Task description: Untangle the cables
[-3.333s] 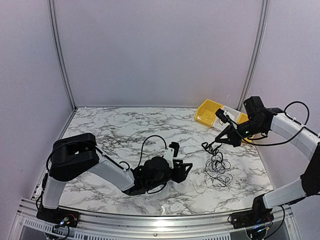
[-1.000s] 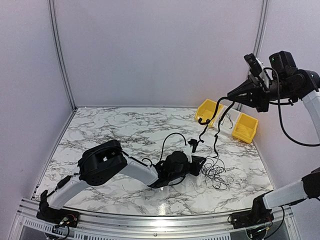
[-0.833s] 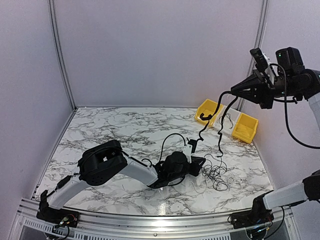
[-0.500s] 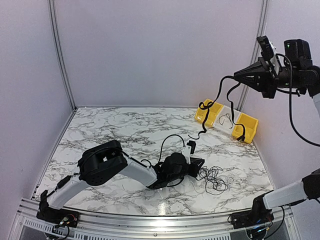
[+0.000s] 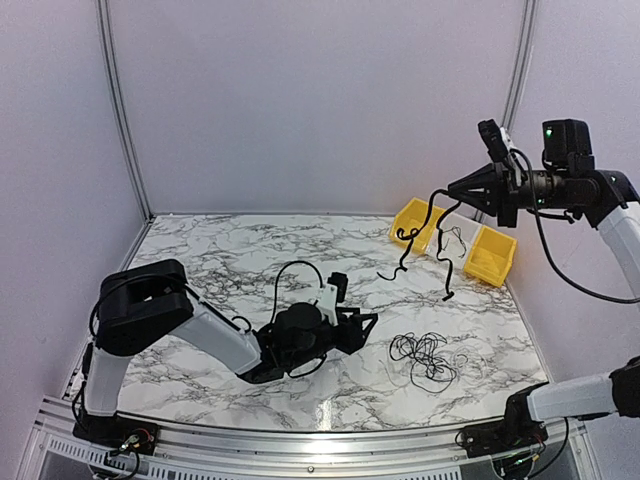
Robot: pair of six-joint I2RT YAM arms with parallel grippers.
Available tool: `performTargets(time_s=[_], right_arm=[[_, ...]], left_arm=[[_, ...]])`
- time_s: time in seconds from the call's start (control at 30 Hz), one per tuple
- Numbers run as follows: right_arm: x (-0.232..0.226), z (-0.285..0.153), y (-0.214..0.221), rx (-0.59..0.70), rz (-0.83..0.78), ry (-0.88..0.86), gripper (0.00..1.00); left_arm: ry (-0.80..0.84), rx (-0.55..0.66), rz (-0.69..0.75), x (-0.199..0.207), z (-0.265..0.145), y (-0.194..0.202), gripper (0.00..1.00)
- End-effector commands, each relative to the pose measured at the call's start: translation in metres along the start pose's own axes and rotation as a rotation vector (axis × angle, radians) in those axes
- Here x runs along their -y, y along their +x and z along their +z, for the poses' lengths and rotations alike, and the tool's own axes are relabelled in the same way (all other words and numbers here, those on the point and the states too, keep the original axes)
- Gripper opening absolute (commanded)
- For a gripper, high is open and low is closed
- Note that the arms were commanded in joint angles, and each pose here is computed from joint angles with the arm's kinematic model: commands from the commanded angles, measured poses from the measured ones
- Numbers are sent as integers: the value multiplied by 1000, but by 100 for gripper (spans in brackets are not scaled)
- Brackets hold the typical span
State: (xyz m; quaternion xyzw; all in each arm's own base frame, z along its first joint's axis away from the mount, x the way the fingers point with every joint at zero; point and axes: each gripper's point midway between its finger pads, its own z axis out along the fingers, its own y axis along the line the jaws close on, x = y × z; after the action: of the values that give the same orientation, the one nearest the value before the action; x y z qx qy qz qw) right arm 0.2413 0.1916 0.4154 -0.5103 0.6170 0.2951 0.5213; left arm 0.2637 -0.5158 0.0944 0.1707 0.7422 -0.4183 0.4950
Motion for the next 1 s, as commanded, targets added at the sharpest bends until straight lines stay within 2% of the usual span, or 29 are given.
performTargets(time_s=[0.0,0.27,0.4,0.67,0.8,0.87,0.97], right_arm=[[2,-4,-1,9,-18,34,0],[-4,4,17,-8,34,-9,0],[-9,7,20,-5,55,-36,0],[-20,15,29,-27,85,-97,0],[-24,14,28,-21,83,-108,0],[-26,14,27,-19,86,-113,0],[-27,13,26,-18,84,-116,0]], left_arm=[[4,160,30,7,-35,-55,56],[215,186,141,52,-57,-79,64],[234,209,154,62,-46,-87,65],[199,195,128,60,2,-84,64],[217,172,98,60,27,-81,54],[226,163,88,59,34,-77,46],[211,162,63,51,39,-76,17]])
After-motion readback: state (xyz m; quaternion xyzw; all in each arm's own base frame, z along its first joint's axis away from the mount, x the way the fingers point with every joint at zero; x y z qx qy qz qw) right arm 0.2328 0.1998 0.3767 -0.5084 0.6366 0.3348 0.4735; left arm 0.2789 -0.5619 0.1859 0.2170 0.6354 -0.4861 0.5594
